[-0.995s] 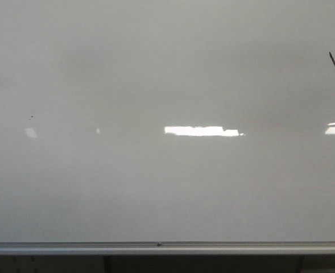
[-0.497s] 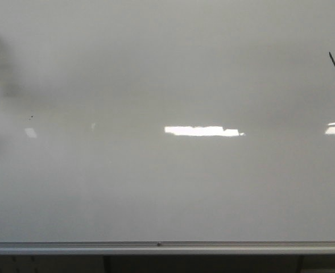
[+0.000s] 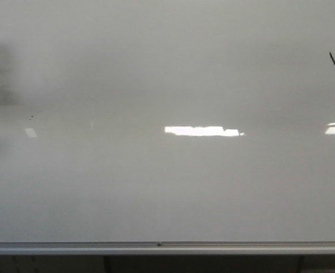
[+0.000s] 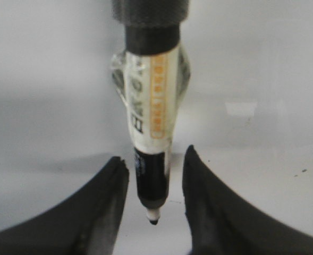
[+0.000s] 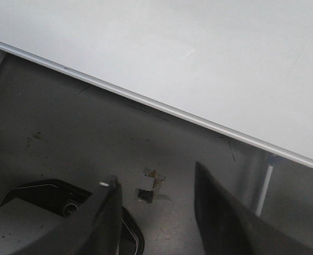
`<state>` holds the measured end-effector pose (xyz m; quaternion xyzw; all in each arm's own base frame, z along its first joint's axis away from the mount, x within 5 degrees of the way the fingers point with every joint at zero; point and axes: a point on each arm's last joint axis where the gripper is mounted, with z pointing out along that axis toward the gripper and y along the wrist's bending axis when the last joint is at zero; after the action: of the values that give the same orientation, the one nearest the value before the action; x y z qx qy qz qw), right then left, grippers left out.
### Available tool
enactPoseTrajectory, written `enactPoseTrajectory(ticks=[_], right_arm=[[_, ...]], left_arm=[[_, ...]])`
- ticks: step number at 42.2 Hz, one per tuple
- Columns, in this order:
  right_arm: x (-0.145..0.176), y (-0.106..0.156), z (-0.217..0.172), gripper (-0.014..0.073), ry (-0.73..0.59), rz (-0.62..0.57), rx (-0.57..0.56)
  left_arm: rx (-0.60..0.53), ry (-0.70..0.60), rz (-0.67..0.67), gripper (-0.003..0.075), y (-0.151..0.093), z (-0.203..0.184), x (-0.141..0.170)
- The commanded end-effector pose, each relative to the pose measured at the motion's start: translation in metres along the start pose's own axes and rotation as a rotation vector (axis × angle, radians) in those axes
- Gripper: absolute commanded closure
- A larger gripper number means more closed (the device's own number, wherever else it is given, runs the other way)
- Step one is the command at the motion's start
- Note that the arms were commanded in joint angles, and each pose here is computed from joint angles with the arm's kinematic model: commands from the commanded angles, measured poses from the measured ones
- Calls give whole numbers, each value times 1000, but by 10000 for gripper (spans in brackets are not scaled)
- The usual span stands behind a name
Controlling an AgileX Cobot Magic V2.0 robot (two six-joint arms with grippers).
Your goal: Write number 1 on whiteboard
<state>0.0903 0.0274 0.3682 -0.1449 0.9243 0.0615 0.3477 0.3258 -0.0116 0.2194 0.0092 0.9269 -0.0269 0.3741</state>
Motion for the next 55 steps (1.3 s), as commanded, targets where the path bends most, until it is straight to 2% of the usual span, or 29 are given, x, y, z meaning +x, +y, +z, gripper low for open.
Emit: enactPoseTrajectory(ticks=[1, 11, 16, 24, 29, 35, 43, 50, 55], right_arm=[[-8, -1, -6, 241, -71, -3, 16], [-6, -2, -6, 241, -57, 0, 26], [-2, -6, -10, 241, -56, 24, 72], [6, -12, -21, 241, -81, 143, 148], [12, -13, -31, 241, -134, 143, 173], [21, -11, -44, 241, -192, 138, 169], [36, -10, -51, 241, -241, 109, 169], [46, -9, -45, 241, -251, 107, 167], [49, -9, -42, 241, -262, 105, 166]], left_arm=[[3, -112, -5, 329, -3, -17, -20], [19, -108, 11, 325, -6, -48, -23], [26, -146, 25, 325, -7, -79, -26], [39, -191, 49, 325, -11, -134, -23], [49, -245, 59, 325, -13, -174, -17], [59, -303, 69, 325, -15, -216, 2], [78, -364, 69, 334, -17, -251, 37], [91, -344, 81, 334, -18, -267, 69], [44, -325, 118, 334, -14, -279, 86]])
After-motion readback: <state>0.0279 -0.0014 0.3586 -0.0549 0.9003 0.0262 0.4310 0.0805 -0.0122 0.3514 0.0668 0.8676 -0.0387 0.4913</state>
